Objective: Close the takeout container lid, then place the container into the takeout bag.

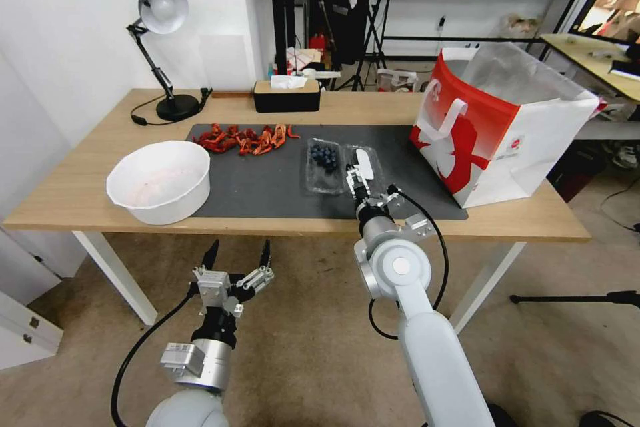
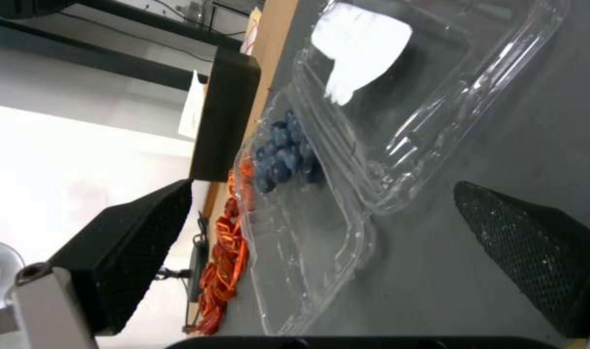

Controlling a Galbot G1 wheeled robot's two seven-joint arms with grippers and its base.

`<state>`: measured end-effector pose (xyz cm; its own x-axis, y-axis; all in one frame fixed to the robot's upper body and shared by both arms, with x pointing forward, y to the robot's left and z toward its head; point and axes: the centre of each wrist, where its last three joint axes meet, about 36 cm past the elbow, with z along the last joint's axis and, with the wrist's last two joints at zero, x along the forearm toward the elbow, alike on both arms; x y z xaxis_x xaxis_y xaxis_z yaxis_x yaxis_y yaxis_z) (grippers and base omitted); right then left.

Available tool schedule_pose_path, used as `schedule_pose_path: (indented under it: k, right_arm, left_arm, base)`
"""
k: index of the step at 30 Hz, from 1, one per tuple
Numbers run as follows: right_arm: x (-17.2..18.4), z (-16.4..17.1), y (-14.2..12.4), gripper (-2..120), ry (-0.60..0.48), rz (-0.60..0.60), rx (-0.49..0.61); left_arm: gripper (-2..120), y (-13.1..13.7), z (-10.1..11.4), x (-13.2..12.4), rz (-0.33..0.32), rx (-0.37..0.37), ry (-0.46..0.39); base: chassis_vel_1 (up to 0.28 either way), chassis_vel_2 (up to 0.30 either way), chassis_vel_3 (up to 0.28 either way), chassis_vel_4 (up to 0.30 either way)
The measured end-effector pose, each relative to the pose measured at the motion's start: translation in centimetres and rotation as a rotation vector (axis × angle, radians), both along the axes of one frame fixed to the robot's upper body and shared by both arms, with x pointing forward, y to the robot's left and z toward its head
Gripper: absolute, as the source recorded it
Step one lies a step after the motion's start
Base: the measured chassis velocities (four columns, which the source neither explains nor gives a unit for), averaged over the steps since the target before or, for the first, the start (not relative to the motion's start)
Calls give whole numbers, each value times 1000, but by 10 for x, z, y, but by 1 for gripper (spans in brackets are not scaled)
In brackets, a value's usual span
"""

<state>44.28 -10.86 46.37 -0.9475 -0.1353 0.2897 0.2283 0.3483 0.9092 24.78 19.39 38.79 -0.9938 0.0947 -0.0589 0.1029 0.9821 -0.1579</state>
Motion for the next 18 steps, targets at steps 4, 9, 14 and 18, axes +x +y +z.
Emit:
schedule_pose_path:
  k: [4, 9, 14, 18]
  right_arm:
    - [2, -2, 0, 100, 5, -3, 2]
    - [4, -2, 0, 100, 4, -5, 6]
    - [8, -3, 0, 100, 9, -9, 8]
    - [11, -5, 0, 100, 10, -14, 11]
  left_arm:
    - [100, 0, 0, 0, 1, 0, 0]
    - [100, 0, 0, 0, 2, -1, 0]
    - [100, 0, 0, -1, 1, 0, 1]
    - [100, 0, 0, -1, 1, 1, 0]
  base:
    - [0, 0, 0, 0]
    - [0, 0, 0, 0]
    - [0, 0, 0, 0]
    - [0, 0, 0, 0]
